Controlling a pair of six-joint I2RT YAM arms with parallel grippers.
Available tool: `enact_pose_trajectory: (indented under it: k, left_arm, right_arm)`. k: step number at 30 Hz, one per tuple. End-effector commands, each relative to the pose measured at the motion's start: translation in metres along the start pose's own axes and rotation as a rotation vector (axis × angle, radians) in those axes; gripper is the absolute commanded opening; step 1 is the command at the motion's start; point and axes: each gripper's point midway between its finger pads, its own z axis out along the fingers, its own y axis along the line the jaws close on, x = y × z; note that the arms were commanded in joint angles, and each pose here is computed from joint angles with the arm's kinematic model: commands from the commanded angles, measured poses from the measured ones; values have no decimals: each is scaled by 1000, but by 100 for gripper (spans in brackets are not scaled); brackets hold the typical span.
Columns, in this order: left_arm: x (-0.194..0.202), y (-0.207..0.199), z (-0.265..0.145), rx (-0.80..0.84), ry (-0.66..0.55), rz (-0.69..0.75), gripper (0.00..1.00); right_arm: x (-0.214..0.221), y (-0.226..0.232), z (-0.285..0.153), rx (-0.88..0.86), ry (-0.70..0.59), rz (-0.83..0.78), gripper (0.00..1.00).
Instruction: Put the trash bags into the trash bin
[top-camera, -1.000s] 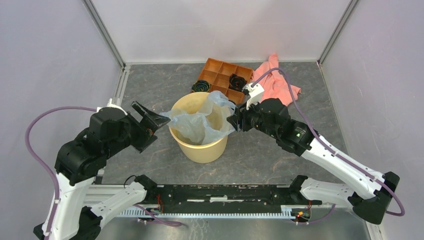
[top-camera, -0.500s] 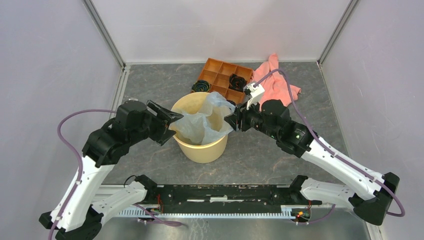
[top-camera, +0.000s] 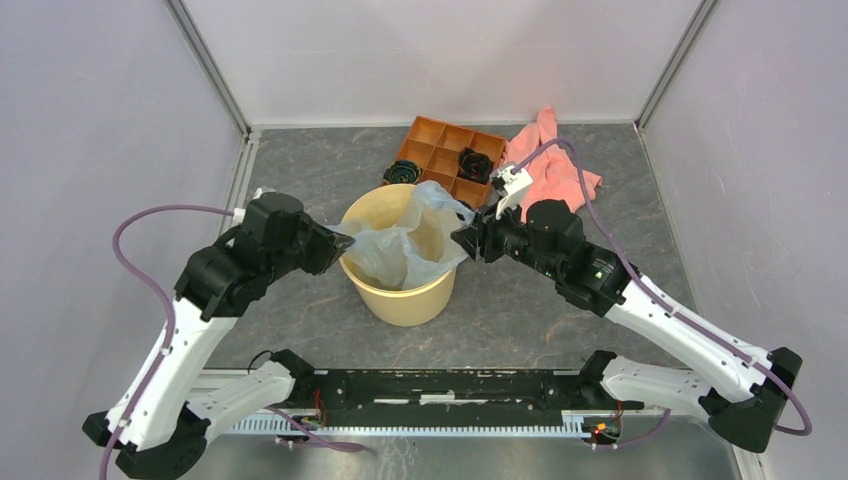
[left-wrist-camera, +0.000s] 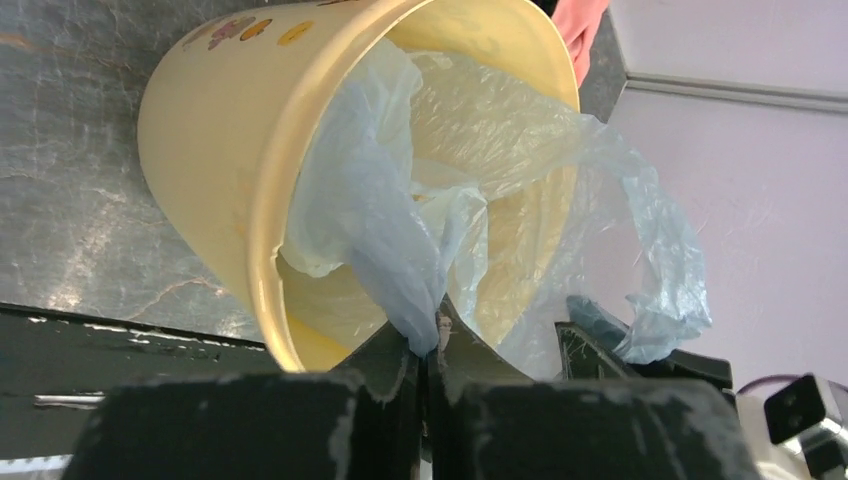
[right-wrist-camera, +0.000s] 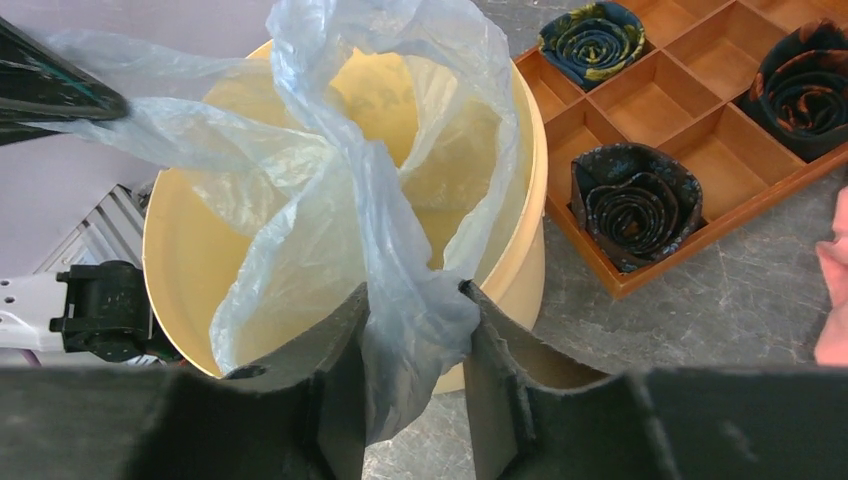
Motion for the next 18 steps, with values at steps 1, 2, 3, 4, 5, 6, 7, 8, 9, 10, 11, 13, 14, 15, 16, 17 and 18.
enact_pose_trajectory:
  k: [1,2,3,4,5,6,7,8,9,10,11,13,14,15,16,17,18]
  left_arm:
    - [-14,9,-33,80,-65,161,2]
    - [-15,14,-40,96,-69,187,2]
    - [-14,15,-47,131,-68,226,2]
    - [-9,17,-51,168,-49,263,2]
    - [-3,18,-56,205,-25,290,2]
    - [3,22,-60,233,0,312,2]
    - [9,28,-62,247,29,328,2]
    - [14,35,-63,254,48,335,2]
    - [18,41,-64,262,65,345,2]
    - [21,47,-66,270,76,353,2]
    - [22,55,-67,264,76,357,2]
    - [18,72,-71,233,49,361,2]
    - [16,79,-72,219,36,369,2]
    - [14,85,-73,201,29,377,2]
    - [14,92,-73,180,27,383,2]
    - [13,99,-71,154,27,390,2]
    - [14,107,-69,123,33,399,2]
  right_arm:
    - [-14,8,-11,-32,-50,0,35]
    - [-13,8,-12,-38,-50,2,30]
    - [-11,9,-13,-42,-47,9,25]
    - [-9,10,-13,-48,-43,18,22]
    - [-7,11,-13,-54,-37,27,19]
    - [-5,11,-12,-58,-29,32,18]
    - [-3,11,-12,-55,-22,36,18]
    - [1,15,-13,-79,-4,41,18]
    - [4,15,-14,-79,9,42,18]
    - [7,14,-15,-78,18,40,19]
    - [10,12,-17,-70,22,38,20]
    - [15,6,-20,-45,35,40,27]
    - [18,5,-22,-41,43,41,31]
    - [21,4,-23,-38,49,44,40]
    - [24,3,-24,-36,57,51,47]
    - [27,4,-25,-44,62,57,50]
    - [29,6,-26,-54,67,67,50]
